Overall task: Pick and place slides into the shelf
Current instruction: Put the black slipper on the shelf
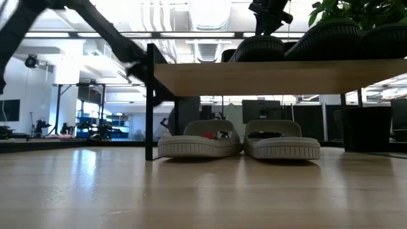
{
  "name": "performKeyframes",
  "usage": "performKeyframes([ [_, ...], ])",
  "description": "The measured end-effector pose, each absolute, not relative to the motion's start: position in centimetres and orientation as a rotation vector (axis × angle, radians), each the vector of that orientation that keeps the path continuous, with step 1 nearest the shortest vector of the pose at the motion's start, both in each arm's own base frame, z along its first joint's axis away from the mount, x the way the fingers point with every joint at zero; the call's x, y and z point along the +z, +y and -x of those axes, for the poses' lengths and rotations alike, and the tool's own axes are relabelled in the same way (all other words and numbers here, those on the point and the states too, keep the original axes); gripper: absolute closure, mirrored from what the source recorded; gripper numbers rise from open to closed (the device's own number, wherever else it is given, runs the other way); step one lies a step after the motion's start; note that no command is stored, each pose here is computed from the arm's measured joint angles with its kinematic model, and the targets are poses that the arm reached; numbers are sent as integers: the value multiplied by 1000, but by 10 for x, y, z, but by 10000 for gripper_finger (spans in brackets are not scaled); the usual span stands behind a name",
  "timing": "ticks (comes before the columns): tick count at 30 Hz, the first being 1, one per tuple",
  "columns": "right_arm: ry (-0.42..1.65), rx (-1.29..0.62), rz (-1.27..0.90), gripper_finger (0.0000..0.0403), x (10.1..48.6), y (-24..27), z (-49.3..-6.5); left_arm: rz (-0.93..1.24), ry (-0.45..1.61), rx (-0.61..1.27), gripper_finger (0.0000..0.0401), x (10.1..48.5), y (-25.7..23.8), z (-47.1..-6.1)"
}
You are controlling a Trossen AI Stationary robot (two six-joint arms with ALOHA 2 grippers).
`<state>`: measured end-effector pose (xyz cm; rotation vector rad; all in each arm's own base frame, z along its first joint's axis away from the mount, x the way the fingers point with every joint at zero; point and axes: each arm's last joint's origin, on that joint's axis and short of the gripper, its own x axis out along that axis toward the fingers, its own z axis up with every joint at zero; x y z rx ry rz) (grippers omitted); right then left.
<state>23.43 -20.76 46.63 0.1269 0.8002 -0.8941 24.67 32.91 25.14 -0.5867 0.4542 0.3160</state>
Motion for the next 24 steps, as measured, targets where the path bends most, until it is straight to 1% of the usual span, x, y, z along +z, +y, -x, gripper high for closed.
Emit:
performKeyframes([
  [2, 799, -894, -127, 209, 466, -208, -234, 471, 450, 329, 356, 273, 319, -240],
  [6, 798, -894, -126, 209, 466, -208, -234, 168, 414, 372, 357, 325, 290, -233],
  [10, 801, -887, -107, 209, 467, -208, -235, -121, 360, 401, 358, 372, 250, -232],
  [13, 810, -876, -81, 209, 467, -208, -235, -342, 340, 395, 358, 397, 216, -233],
  [15, 816, -871, -70, 209, 467, -208, -235, -495, 352, 402, 358, 406, 194, -239],
  [19, 820, -866, -62, 209, 467, -208, -235, -761, 436, 406, 358, 410, 151, -257],
  [21, 820, -866, -62, 209, 467, -208, -234, -856, 470, 389, 358, 410, 129, -267],
  [24, 827, -862, -55, 209, 467, -208, -234, -922, 488, 353, 358, 405, 99, -281],
])
